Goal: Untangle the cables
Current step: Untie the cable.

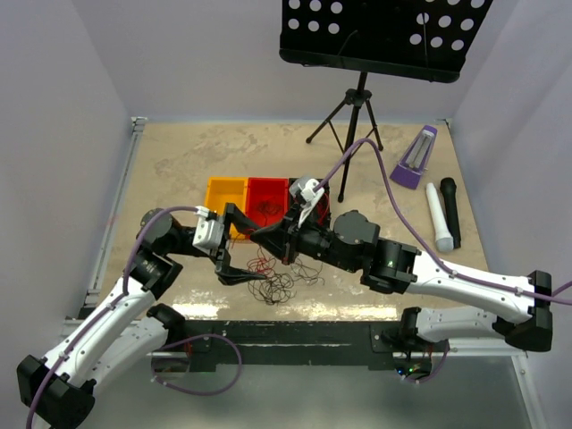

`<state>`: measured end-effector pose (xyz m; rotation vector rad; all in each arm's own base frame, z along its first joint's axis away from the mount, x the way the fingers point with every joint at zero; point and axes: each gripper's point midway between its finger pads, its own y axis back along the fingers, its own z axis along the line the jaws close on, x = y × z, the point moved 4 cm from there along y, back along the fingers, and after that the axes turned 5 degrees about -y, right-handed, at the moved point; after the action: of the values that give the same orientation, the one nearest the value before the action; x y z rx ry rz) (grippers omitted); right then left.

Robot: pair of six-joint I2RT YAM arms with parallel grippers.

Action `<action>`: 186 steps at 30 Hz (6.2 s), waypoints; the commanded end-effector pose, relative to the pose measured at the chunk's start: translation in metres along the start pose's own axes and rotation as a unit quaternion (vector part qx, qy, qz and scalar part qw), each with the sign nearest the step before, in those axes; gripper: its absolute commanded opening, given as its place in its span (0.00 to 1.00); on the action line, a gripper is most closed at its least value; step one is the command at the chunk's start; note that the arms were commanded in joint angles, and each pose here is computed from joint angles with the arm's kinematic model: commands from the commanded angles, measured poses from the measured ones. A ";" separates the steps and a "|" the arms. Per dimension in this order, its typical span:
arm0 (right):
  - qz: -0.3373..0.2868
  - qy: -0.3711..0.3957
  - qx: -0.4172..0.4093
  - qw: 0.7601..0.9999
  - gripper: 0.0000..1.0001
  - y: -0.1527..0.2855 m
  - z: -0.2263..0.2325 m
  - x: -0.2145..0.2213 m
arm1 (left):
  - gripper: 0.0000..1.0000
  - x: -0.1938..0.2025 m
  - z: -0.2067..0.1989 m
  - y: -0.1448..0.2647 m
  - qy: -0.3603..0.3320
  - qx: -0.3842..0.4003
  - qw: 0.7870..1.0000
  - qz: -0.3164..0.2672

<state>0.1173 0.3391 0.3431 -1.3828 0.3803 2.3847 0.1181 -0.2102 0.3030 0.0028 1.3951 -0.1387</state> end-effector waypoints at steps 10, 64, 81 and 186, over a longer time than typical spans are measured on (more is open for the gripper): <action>-0.088 0.007 -0.049 0.995 0.00 0.011 0.044 -0.061 | 0.58 0.011 -0.002 0.002 -0.044 0.013 0.999 0.015; -0.056 -0.007 0.040 0.998 0.57 -0.003 -0.040 0.063 | 0.00 -0.073 0.011 0.000 -0.034 -0.033 0.998 -0.046; -0.046 -0.007 0.159 0.986 0.43 -0.015 -0.078 0.094 | 0.00 -0.104 0.005 0.000 -0.054 -0.025 0.996 -0.074; -0.129 -0.006 0.071 0.989 0.99 0.052 -0.003 -0.040 | 0.00 -0.291 0.088 0.025 -0.395 -0.273 0.871 -0.103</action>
<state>0.1083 0.2801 0.3574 -1.1467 0.3362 2.2133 0.1636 -0.1543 0.6161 -0.6821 0.4688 0.1539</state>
